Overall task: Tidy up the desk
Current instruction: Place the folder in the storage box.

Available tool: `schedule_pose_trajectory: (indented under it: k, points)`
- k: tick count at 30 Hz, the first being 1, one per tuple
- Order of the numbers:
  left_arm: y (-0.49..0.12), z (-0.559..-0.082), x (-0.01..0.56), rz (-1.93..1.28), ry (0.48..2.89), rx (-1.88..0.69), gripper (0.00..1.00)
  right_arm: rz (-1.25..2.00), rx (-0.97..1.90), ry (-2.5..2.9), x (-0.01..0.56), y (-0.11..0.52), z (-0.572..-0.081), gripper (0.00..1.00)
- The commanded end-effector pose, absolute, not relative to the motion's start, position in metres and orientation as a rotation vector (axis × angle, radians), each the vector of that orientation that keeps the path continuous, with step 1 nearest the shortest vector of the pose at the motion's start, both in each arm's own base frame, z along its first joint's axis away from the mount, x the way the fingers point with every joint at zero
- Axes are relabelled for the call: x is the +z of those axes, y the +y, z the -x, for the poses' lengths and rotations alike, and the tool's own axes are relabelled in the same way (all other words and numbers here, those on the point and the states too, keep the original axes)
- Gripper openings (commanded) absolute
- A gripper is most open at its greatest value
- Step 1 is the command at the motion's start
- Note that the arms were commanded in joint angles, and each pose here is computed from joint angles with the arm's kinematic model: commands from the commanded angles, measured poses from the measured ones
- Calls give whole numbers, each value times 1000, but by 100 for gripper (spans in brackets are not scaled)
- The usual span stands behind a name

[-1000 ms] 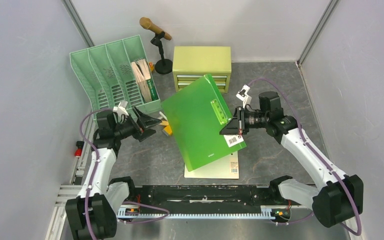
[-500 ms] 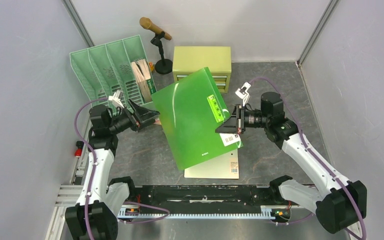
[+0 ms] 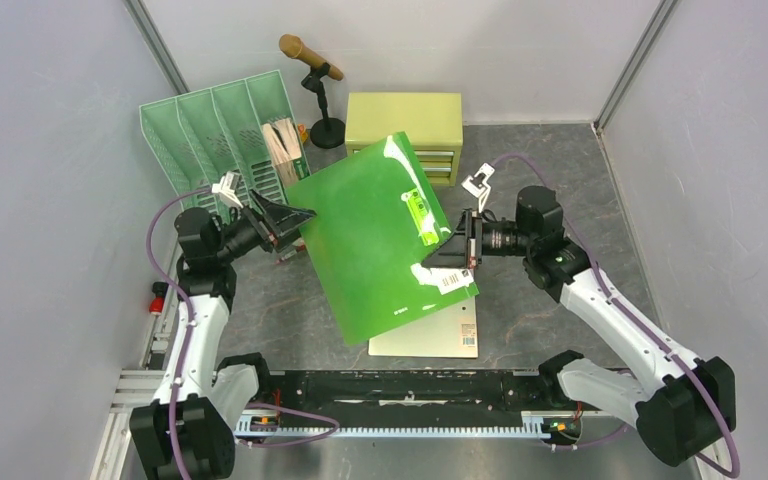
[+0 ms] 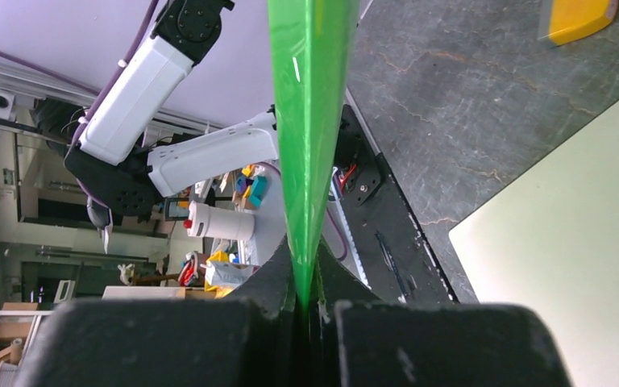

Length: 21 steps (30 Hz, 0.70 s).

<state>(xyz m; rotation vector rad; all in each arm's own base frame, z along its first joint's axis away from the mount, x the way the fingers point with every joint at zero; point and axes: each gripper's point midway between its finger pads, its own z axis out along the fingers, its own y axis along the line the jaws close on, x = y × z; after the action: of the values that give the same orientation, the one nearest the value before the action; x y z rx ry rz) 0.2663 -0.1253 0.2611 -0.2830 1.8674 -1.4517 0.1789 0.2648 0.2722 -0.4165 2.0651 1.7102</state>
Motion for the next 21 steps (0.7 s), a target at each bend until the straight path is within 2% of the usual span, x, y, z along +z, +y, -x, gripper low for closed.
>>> schedule_pose_trajectory:
  k: [1, 9, 14, 21]
  points:
    - [-130, -265, 279, 232, 1796, -1505, 96, 513, 1754, 1957, 292, 271, -170, 0]
    - [-146, -262, 280, 168, 1796, -1583, 89, 531, 1769, 1969, 289, 277, -166, 0]
    - [-150, -254, 288, 102, 1775, -1625, 77, 531, 1755, 1990, 281, 277, -166, 0]
    - [-154, -234, 296, 17, 1762, -1640, 73, 531, 1644, 2099, 255, 273, -174, 0]
